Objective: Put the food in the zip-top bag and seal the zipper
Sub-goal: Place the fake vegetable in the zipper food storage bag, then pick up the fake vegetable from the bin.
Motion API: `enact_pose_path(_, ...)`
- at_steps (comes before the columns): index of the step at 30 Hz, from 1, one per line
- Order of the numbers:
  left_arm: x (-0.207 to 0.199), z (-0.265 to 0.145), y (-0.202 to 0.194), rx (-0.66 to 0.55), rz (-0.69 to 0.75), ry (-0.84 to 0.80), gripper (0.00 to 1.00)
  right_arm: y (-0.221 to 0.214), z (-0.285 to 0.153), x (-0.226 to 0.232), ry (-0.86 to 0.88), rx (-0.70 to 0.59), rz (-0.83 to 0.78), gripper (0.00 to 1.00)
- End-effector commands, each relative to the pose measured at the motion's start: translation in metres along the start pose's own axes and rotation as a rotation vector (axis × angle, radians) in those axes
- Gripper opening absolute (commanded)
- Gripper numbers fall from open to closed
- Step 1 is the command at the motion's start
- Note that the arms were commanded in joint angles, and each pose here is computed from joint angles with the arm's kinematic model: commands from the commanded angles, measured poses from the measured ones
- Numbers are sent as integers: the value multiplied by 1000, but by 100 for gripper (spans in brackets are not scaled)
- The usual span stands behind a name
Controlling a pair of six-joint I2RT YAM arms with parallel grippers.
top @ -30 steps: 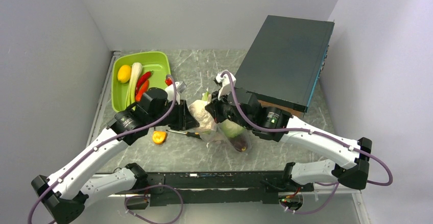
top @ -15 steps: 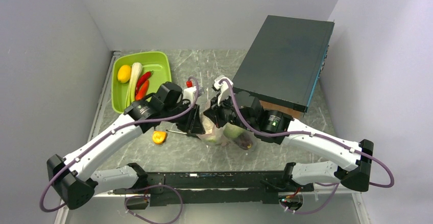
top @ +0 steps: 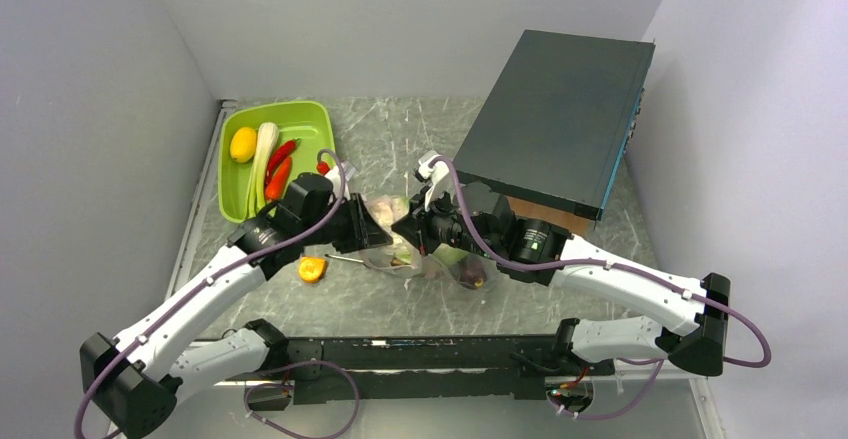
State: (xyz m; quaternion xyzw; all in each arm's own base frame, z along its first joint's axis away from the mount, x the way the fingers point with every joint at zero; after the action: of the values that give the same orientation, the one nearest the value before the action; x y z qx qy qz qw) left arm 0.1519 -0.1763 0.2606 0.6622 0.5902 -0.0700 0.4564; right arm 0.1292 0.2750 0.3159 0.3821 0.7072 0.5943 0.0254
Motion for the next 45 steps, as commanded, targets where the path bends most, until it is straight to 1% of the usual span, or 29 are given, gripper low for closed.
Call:
enact_pose_path(1,-31,-10,25,-160,-64,-171,0,17,-9,11,57,-83,37,0)
enact_pose_path(2,-34,-10,26,-140,-50,-181,1,17,-8,11,53,-84,36,0)
enact_pose_path(3,-37,-10,26,-121,-31,-194,5,17,-8,10,50,-87,34,0)
enact_pose_path(5,-40,-9,25,-95,-10,-209,16,18,-7,10,47,-94,33,0)
enact_pose_path(6,-41,-7,23,-90,1,-212,25,18,-8,11,49,-95,33,0)
enact_pose_path(8,-41,-6,19,-95,12,-215,48,19,-7,11,47,-91,32,0)
enact_pose_path(9,-40,-6,18,-99,14,-214,56,20,-8,11,45,-93,31,0)
enact_pose_path(11,-39,-8,16,-104,34,-217,64,20,-9,10,41,-98,25,0)
enact_pose_path(15,-39,-16,18,-112,64,-182,69,20,-11,8,23,-103,19,0)
enact_pose_path(18,-40,-24,19,-132,91,-173,74,20,-13,7,17,-103,16,0)
enact_pose_path(23,-41,-45,20,-183,131,-130,78,20,-16,5,2,-109,14,0)
enact_pose_path(31,-38,-83,16,-270,165,-54,78,23,-21,4,-13,-128,9,0)
enact_pose_path(34,-34,-97,14,-314,169,-8,78,29,-25,1,-68,-159,53,0)
enact_pose_path(37,-30,-111,14,-377,158,38,79,42,-27,-2,-161,-175,140,0)
enact_pose_path(40,-27,-122,13,-424,163,62,80,59,-31,0,-201,-210,183,0)
enact_pose_path(45,-17,-129,8,-444,156,145,82,76,-50,3,-180,-278,154,0)
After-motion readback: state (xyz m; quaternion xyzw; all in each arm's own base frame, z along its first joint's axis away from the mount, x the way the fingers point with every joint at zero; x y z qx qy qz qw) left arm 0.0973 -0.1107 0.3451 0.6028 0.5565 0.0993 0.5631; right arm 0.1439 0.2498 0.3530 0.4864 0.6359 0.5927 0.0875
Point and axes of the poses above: each gripper's point midway between its finger pads, its own z axis out along the fingers, its own x axis along the line the jaws close on, y = z × x, the point moved 9 cm from there along -z, back along the fingers, and after that the axes turned 9 degrees about z, right-handed, at the moved point
